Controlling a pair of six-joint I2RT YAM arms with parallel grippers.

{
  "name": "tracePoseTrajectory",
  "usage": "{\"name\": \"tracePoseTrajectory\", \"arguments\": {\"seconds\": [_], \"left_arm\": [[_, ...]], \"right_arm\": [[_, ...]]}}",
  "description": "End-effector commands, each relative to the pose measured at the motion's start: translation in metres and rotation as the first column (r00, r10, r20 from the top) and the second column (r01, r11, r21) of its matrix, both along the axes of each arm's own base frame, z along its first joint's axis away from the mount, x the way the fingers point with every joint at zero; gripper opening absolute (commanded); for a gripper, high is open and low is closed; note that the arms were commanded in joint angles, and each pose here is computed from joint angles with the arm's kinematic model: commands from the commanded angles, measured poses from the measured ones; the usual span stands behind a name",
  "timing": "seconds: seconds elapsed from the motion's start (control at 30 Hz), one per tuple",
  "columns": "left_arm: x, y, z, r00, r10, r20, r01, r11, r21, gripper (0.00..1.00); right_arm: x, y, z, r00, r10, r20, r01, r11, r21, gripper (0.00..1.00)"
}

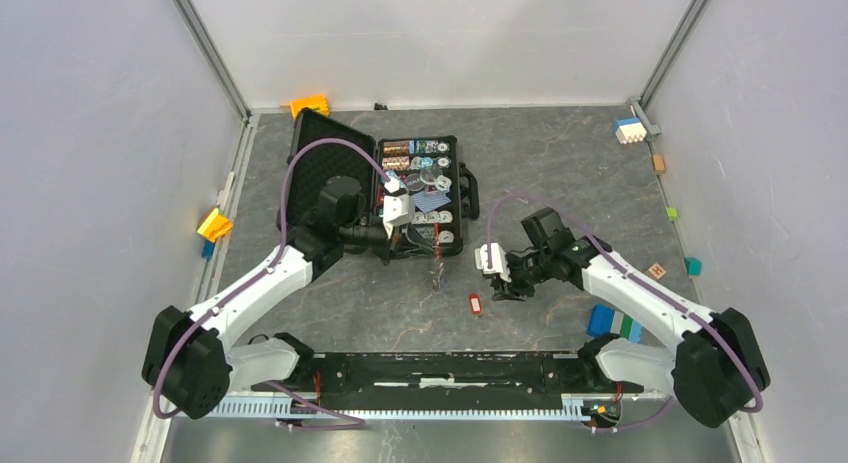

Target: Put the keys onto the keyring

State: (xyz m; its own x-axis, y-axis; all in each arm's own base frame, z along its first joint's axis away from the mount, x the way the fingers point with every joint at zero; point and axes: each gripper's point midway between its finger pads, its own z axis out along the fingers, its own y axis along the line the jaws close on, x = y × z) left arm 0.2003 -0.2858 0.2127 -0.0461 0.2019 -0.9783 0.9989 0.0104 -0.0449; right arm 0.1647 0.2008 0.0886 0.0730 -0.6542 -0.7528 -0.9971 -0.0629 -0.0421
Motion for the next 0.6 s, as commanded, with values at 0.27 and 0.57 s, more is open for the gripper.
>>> {"name": "tracePoseTrajectory", "arguments": {"seconds": [0.27, 0.57], "left_arm": [[0.011, 0.03, -0.003, 0.994, 0.108, 0.032, -0.11, 0.991, 0.08, 0.02], [0.008, 0.033, -0.005, 0.993, 0.111, 0.039, -0.114, 0.991, 0.076, 0.02]], "right_arm": [[-0.01, 0.017, -0.045, 0.996, 0.088, -0.021, -0.089, 0.992, -0.085, 0.34], [-0.024, 0.016, -0.065, 0.988, 0.15, -0.047, -0.155, 0.978, -0.14, 0.37]]}}
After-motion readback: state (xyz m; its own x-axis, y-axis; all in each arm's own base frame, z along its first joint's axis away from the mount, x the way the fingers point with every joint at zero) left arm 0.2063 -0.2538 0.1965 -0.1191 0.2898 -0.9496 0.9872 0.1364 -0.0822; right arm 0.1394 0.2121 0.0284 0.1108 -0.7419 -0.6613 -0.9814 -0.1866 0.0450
